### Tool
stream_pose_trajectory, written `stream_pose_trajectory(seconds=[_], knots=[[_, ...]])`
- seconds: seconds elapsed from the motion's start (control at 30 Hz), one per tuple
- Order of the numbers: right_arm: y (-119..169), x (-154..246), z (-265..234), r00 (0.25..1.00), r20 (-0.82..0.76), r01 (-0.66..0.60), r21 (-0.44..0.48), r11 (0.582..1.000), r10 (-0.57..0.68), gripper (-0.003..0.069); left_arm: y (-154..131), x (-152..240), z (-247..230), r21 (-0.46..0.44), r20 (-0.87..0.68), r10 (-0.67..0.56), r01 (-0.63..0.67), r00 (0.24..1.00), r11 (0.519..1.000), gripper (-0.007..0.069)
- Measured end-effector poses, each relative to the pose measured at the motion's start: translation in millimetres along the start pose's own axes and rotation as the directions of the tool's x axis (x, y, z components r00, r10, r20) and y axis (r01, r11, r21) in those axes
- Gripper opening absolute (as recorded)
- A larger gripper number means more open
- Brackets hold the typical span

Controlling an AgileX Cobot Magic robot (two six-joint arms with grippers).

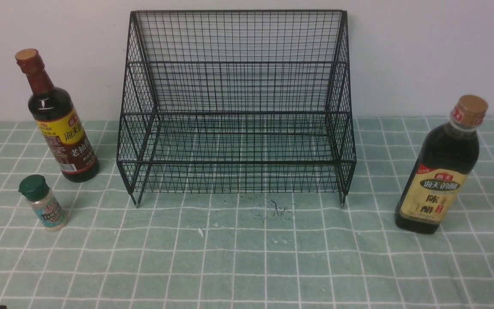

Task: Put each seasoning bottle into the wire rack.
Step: Use the right arm to grab the condiment bottle closest to it

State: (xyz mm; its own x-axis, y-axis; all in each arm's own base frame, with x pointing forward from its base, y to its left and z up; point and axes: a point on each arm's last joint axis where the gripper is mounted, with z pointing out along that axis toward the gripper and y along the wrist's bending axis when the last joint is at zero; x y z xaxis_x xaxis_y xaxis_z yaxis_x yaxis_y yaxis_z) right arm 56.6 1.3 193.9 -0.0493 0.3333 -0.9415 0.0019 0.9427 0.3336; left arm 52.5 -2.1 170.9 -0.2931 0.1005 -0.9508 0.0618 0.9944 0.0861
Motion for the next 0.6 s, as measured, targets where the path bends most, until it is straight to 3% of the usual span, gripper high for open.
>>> stream_pose_trajectory(seconds=[0.07,0.1,0.13,0.2,0.5,0.6], knots=[[2,-8,0,0.976,0.079,-0.2,-0.04,0.979,0.203,-0.0015,0,0,0,0.0,0.0,0.0,0.0,1.0,1.0,-0.0006],[2,-8,0,0.974,0.086,-0.206,-0.044,0.977,0.209,-0.0015,0,0,0,0.0,0.0,0.0,0.0,1.0,1.0,-0.0006],[2,-13,-1,0.925,0.124,-0.352,-0.075,0.933,0.359,-0.0015,0,0,0,0.0,0.0,0.0,0.0,1.0,1.0,-0.0006],[2,-15,-1,0.887,0.138,-0.432,-0.092,0.897,0.441,-0.0015,0,0,0,0.0,0.0,0.0,0.0,1.0,1.0,-0.0006],[1,-33,-6,0.811,0.284,-0.482,-0.172,0.859,0.512,-0.0015,0,0,0,0.0,0.0,0.0,0.0,1.0,1.0,-0.0006],[19,-58,-11,0.86,0.199,-0.43,-0.212,0.877,0.47,-0.0015,0,0,0,0.0,0.0,0.0,0.0,1.0,1.0,-0.0006]])
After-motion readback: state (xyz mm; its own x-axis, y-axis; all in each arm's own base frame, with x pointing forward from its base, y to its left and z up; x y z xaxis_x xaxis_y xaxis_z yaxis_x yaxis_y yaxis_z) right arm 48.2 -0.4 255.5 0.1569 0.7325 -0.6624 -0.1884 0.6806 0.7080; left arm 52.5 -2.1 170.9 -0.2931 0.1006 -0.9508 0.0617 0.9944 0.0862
